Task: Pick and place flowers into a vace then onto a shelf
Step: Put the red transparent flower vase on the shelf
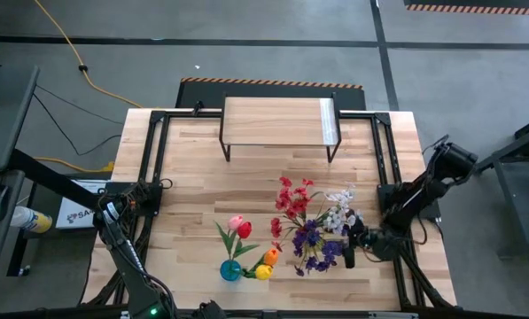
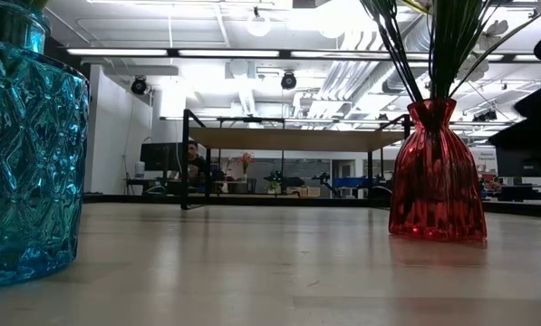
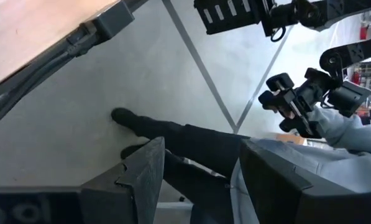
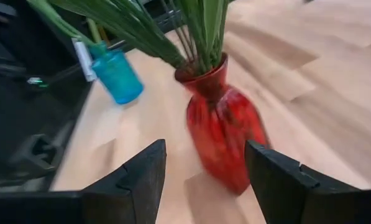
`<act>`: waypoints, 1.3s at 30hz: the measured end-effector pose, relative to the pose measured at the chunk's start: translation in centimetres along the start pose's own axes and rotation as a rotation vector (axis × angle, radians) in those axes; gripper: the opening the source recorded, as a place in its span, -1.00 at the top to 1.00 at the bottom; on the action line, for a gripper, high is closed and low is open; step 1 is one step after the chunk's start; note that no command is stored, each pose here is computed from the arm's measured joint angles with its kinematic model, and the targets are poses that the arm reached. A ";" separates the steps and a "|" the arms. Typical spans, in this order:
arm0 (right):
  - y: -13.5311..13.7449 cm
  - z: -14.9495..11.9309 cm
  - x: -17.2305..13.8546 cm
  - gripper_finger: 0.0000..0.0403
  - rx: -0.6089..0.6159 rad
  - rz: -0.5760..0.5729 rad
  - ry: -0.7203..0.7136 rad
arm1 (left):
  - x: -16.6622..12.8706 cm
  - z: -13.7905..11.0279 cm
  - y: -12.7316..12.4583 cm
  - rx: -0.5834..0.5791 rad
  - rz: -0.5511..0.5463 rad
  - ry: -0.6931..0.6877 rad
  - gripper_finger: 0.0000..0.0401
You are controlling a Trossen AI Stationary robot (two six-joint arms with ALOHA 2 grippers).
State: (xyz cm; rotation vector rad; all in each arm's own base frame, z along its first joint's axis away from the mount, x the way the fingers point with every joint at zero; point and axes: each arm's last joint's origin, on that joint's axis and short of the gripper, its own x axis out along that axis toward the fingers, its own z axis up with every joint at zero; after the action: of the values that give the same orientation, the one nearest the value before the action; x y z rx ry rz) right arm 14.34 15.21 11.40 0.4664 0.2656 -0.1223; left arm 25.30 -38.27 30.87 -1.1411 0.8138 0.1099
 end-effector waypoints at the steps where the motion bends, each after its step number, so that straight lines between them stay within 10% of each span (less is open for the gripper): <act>1: 0.1 -0.1 0.2 -0.03 -0.021 -0.021 -0.013 | 0.0 0.0 0.0 0.000 0.001 0.004 -0.19; 39: -1.0 2.0 5.2 -0.04 -0.146 -0.054 0.018 | 0.0 -0.1 0.2 0.009 0.028 0.045 -0.19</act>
State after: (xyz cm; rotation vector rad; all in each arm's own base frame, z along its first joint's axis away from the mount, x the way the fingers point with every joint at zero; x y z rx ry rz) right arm 19.55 13.09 11.24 0.3153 0.3024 -0.1504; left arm 25.13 -38.25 30.69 -1.1273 0.8700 0.1043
